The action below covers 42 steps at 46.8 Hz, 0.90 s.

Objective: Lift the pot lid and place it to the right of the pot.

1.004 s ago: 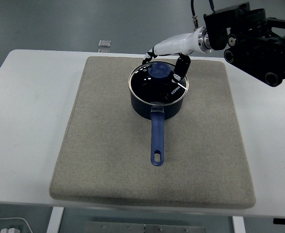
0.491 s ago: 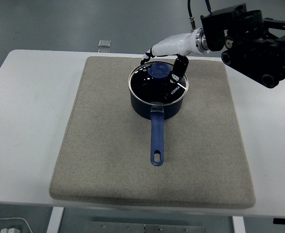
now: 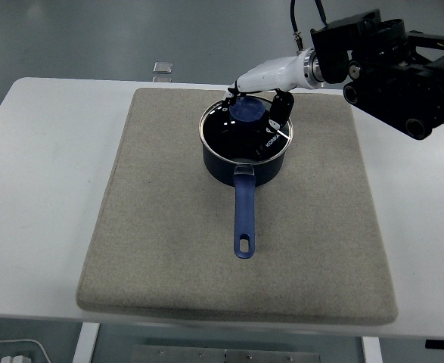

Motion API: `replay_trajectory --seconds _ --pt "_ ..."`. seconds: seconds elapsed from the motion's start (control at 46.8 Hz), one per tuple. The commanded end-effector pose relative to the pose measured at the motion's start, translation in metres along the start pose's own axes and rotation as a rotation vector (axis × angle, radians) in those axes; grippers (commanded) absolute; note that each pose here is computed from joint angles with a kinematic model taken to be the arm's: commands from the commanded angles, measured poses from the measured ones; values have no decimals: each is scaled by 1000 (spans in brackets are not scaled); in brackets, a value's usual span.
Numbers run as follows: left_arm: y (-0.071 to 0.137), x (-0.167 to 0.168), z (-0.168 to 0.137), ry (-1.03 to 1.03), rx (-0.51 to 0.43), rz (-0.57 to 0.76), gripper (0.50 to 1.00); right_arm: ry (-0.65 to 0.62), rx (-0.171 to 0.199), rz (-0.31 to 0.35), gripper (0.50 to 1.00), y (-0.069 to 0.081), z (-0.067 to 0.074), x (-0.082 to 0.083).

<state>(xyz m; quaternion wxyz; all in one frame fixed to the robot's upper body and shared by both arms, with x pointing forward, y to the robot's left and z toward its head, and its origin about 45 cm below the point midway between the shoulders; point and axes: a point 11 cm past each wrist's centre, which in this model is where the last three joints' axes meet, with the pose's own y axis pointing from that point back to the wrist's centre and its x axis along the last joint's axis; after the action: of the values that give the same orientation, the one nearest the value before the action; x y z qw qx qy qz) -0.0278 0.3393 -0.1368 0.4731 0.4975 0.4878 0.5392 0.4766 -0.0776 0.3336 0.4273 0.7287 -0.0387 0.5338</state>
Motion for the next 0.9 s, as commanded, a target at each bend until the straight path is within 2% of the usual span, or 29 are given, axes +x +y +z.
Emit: replay_trajectory --seconds 0.0,0.192,0.641,0.876 --pt "0 0 0 0 0 0 1000 -1 0 -2 828 0 0 0" --pt "0 0 0 0 0 0 1000 -1 -5 1 803 1 1 1" --pt "0 0 0 0 0 0 1000 -1 -2 6 791 0 0 2" --pt "0 0 0 0 0 0 1000 -4 6 5 740 -1 -3 3"
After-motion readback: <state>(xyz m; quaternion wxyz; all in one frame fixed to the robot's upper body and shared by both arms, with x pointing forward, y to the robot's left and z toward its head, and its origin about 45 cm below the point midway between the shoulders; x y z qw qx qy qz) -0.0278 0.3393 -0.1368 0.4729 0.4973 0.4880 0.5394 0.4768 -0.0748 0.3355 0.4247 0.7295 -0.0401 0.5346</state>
